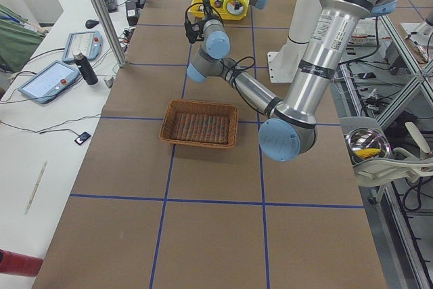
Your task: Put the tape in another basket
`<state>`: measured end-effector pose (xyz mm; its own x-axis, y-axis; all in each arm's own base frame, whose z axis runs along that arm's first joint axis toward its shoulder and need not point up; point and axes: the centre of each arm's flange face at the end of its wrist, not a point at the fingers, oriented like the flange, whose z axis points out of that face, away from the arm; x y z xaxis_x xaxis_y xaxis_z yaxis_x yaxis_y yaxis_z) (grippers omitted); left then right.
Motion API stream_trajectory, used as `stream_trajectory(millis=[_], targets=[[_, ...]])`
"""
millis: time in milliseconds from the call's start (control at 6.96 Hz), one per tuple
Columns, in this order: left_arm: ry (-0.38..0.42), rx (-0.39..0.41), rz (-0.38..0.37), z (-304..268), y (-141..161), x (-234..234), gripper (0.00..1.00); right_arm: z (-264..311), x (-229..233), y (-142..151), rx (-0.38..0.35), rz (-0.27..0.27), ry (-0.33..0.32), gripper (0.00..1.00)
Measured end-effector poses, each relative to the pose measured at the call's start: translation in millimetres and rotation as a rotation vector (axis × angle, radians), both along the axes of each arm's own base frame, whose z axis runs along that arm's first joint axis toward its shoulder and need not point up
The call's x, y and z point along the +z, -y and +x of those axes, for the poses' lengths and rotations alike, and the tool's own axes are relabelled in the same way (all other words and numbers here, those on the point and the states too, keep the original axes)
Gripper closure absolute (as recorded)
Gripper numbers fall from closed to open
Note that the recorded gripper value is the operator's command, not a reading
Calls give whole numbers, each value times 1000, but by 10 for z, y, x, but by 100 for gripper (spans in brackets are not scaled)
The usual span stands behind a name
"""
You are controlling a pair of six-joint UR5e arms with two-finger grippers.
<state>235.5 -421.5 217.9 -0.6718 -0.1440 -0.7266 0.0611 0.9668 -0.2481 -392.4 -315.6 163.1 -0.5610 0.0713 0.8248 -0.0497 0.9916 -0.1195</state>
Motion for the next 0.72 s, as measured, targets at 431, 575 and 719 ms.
stream_trajectory(millis=[431,575,719], targets=[[-93,57,-7,407,-306,-12,3,-15,-81,1,3,8,9,100],[-98,80,-6,498,-378,-26,3,-23,-93,5,5,11,8,100],[-102,101,-4,573,-440,-46,3,-31,-93,9,7,13,6,100]])
